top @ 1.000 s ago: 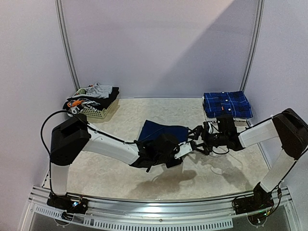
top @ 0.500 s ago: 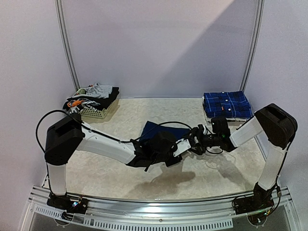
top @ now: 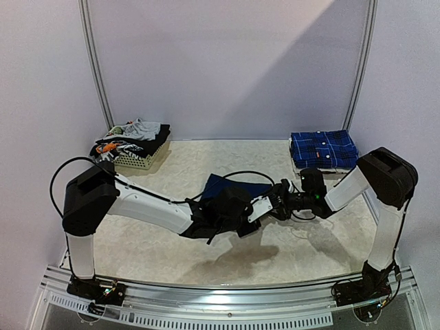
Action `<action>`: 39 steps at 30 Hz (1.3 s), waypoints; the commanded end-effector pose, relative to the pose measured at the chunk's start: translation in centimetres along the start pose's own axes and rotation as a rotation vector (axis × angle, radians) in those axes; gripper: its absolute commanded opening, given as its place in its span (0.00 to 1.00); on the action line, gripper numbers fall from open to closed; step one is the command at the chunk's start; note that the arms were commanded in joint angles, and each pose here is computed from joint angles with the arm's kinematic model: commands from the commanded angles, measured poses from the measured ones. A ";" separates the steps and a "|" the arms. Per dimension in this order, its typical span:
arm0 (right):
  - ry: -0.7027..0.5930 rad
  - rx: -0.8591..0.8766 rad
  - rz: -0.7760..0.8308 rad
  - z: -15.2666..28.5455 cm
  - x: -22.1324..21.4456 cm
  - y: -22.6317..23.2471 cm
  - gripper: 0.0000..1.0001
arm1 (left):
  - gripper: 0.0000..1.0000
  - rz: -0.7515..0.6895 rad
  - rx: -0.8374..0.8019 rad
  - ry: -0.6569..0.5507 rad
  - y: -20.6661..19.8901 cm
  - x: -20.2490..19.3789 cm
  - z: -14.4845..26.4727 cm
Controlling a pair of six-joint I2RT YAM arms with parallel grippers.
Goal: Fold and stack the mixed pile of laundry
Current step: Pass from the left arm to the right
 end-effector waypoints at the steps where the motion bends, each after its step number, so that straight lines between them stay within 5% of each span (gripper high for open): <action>1: 0.014 0.026 0.008 -0.7 0.1 0.3 0.66 | 0.00 0.034 -0.012 -0.058 0.2 1.5 0.3; 11: 0.013 0.041 0.003 -0.9 0.5 -0.1 0.44 | 0.00 0.045 -0.090 -0.048 -1.3 1.3 0.3; 12: 0.012 0.042 0.002 -0.8 0.6 -0.2 0.41 | 0.10 0.048 -0.137 -0.039 -2.0 1.3 0.5; 16: 0.013 0.037 0.003 -0.7 0.8 -0.7 0.27 | 0.82 0.099 -0.352 -0.022 -4.6 1.9 2.6; 17: 0.013 0.033 0.001 -0.6 0.8 -0.9 0.25 | 0.84 0.112 -0.380 -0.026 -4.8 2.1 3.3; 28: 0.070 -0.115 0.063 -0.8 0.5 -4.0 0.11 | 0.79 0.288 -0.319 -0.012 -1.8 1.3 6.5; 39: 0.181 -0.561 0.297 2.3 3.1 -5.3 0.04 | 0.80 0.445 -0.129 0.036 2.3 -2.7 9.9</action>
Point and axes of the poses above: each gripper's point midway between its finger pads, its own z axis back along the fingers, its own y axis along the line the jaws close on, x = y × z, the point moved 2 cm from there along z, back along the fingers, and after that the axes turned 8 degrees about z, right-handed, at the moved point
